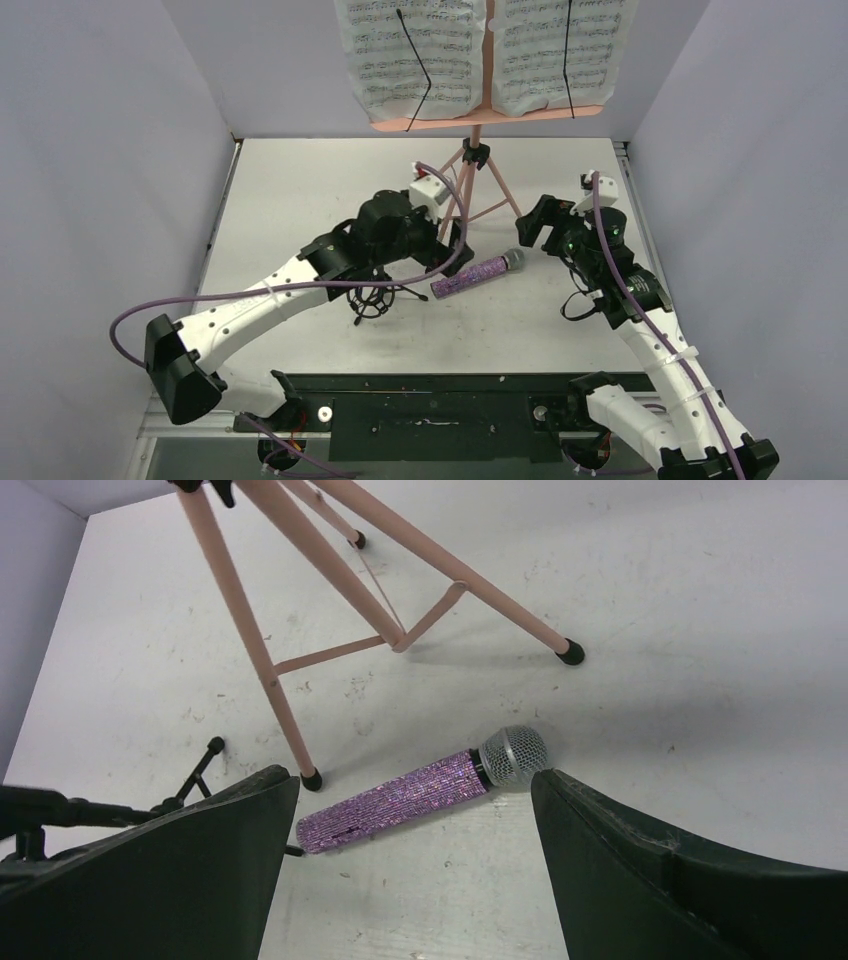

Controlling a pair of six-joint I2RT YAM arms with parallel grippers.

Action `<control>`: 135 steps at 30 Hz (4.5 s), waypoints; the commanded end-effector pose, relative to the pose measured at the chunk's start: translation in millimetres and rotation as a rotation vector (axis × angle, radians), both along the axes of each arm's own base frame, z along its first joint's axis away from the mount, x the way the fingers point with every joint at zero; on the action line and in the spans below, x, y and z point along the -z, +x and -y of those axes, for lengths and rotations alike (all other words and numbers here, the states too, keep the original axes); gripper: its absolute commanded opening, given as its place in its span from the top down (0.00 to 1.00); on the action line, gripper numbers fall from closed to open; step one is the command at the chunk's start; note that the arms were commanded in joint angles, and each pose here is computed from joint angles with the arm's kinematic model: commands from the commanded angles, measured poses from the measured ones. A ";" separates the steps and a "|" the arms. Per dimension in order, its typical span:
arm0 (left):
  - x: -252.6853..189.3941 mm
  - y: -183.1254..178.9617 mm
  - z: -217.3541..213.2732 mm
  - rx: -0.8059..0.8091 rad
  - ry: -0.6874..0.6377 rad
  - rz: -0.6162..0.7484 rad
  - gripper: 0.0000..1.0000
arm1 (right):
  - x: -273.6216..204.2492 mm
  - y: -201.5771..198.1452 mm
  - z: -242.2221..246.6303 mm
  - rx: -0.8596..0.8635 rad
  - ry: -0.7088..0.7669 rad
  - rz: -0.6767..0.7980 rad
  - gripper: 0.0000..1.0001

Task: Set up the instrument practice props

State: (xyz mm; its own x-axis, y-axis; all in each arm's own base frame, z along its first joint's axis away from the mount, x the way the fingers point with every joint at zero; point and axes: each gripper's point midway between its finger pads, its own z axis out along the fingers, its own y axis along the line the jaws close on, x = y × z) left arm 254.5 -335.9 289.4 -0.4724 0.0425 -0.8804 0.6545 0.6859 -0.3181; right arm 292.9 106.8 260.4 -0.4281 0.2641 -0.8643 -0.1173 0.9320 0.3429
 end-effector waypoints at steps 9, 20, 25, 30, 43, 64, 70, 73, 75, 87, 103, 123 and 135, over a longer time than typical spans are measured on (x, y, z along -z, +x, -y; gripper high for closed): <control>84.5 -26.0 62.6 0.359 0.354 0.072 0.02 | 26.5 -7.2 41.8 0.199 0.009 -0.113 0.10; 173.2 16.8 59.0 0.334 0.758 0.143 0.05 | 47.0 -26.1 80.4 0.352 -0.073 -0.192 0.10; 197.7 30.1 55.6 0.341 0.863 0.169 0.05 | 47.9 -28.2 83.4 0.362 -0.067 -0.199 0.10; 221.4 35.2 63.6 0.379 0.897 0.152 0.06 | 45.7 -27.5 83.0 0.356 -0.058 -0.191 0.10; 250.0 51.9 70.6 0.440 0.879 -0.019 0.79 | 21.0 -17.4 77.6 0.340 -0.003 -0.137 0.10; 188.9 26.2 84.8 0.446 0.515 -0.182 1.00 | -55.5 3.1 76.5 0.325 0.036 0.069 0.10; 131.9 20.1 83.5 0.385 0.354 -0.101 1.00 | -75.4 5.0 68.6 0.282 0.063 0.122 0.10; 105.6 10.9 83.8 0.384 0.246 -0.063 1.00 | -83.9 5.4 64.2 0.261 0.082 0.143 0.10; 85.9 6.5 84.3 0.376 0.169 -0.033 1.00 | -88.0 5.0 62.4 0.258 0.102 0.147 0.10; -34.4 -7.5 70.4 0.286 -0.296 0.201 1.00 | -113.6 -5.7 24.1 0.056 0.210 0.179 0.10; -93.3 -25.1 59.0 0.308 -0.526 0.312 1.00 | -132.9 -19.4 -55.5 -0.433 0.403 0.282 0.09; -85.0 -35.2 55.0 0.345 -0.499 0.298 1.00 | -145.5 -18.1 -100.5 -0.585 0.451 0.302 0.57; -84.4 -24.1 41.2 0.390 -0.436 0.331 0.54 | -168.4 -22.8 -87.1 -0.559 0.326 0.459 0.95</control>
State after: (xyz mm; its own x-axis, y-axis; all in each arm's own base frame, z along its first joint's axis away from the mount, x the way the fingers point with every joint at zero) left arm 227.0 -395.6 332.0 -0.2950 -0.1902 -0.9364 0.9025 0.2663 -0.3384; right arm 273.9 207.2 378.4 -0.4197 0.3829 -0.8230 -0.6526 0.5029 0.5668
